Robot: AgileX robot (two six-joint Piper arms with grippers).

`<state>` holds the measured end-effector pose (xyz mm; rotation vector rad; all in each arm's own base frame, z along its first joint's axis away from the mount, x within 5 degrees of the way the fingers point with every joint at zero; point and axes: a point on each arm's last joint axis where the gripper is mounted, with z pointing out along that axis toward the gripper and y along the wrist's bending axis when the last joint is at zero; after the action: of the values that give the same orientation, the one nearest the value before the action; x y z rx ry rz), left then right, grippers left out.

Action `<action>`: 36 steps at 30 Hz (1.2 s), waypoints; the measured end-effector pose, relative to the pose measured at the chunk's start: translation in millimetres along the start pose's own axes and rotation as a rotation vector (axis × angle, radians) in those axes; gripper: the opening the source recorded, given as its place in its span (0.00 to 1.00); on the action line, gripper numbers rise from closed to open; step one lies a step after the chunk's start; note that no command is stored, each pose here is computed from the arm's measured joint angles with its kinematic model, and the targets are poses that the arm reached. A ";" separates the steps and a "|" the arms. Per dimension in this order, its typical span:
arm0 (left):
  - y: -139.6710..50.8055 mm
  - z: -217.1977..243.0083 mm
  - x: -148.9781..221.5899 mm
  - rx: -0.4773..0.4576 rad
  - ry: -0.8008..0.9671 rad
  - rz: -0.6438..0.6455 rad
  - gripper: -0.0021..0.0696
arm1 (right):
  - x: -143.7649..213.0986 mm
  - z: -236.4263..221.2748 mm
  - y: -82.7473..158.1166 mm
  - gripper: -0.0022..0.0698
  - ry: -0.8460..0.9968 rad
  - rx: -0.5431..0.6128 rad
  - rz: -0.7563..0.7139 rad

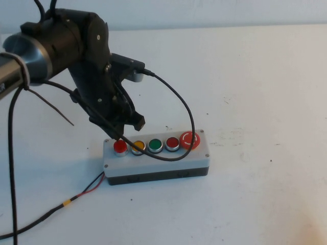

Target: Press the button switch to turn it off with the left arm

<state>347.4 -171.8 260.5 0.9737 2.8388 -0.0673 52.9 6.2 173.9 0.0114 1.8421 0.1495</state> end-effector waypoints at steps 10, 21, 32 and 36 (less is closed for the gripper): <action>-8.0 -100.5 44.9 -0.099 -0.259 0.001 0.02 | 0.0 0.0 0.0 0.01 0.000 0.000 0.000; -36.4 -136.7 170.5 -0.163 -0.728 -0.044 0.02 | 0.0 0.0 0.0 0.01 0.000 0.000 0.000; -43.3 -104.4 235.9 -0.250 -0.824 -0.049 0.02 | 0.0 0.0 0.0 0.01 0.000 0.000 0.000; -43.1 -105.5 236.4 -0.249 -0.835 -0.064 0.02 | 0.0 0.0 0.0 0.01 0.000 0.000 0.000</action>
<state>124.0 -53.0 330.2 0.6008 2.0449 -0.0965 52.9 6.2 173.9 0.0114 1.8421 0.1495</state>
